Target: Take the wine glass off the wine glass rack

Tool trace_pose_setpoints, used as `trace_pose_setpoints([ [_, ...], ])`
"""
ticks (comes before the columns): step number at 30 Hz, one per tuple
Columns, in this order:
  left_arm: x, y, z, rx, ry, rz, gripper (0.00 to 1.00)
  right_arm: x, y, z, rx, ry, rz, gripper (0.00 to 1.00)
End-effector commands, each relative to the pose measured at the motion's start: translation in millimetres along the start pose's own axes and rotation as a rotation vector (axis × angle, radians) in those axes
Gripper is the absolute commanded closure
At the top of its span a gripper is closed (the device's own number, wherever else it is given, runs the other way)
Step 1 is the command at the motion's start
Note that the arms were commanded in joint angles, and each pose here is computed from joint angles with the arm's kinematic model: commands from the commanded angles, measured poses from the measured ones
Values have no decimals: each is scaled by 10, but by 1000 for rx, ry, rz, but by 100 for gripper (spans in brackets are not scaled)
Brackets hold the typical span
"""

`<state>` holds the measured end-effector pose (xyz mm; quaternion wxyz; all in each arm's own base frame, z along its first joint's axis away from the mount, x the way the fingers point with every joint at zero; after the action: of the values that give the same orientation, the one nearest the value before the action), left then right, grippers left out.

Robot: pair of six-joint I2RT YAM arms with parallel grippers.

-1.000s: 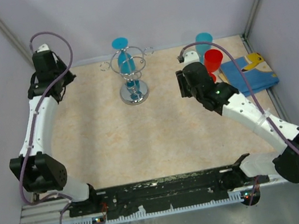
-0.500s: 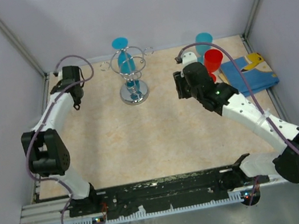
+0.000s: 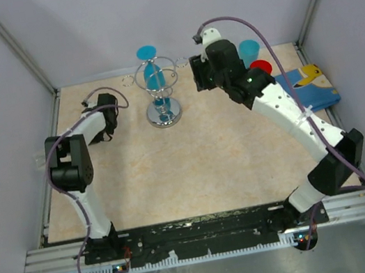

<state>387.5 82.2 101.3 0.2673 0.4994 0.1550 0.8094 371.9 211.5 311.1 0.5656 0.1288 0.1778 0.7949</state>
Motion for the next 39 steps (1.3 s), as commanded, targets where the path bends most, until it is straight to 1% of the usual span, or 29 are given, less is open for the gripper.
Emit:
trace_pose_setpoints([
  [1, 1, -21, -23, -8, -107, 132, 100, 124, -19, 764, -143, -3, 81, 45],
  [2, -30, -26, -31, -8, -118, 137, 100, 166, -66, 891, -151, -22, 107, 41],
  [4, -92, -34, -46, -11, -151, 144, 100, 249, -267, 921, -97, -41, 135, 38],
  [6, -151, -38, -38, -23, -170, 146, 100, 313, -398, 905, -59, -36, 135, 37],
  [8, -166, -60, -37, -26, -187, 167, 100, 305, -482, 937, -65, -37, 115, 36],
  [14, -328, -147, -70, -14, -257, 174, 100, 332, -510, 1171, -129, -41, 125, 35],
  [23, -597, -216, -177, -3, -328, 126, 100, 261, -396, 1269, -189, -40, 107, 33],
  [29, -751, -237, -269, 10, -356, 75, 100, 214, -381, 1254, -186, -40, 100, 32],
  [39, -946, -212, -350, 13, -380, 43, 100, 162, -395, 1214, -183, -40, 95, 32],
])
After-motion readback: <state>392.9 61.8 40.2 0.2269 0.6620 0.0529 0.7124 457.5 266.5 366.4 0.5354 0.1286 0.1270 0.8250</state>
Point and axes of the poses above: each gripper's point midway between its finger pads, its own y axis back along the fingers, its own x axis along the line the jaws close on, z = x × y, the point moved 1 cm from there along y, back along the fingers, and after that the axes turned 2 degrees about y, right-handed, at the moved point
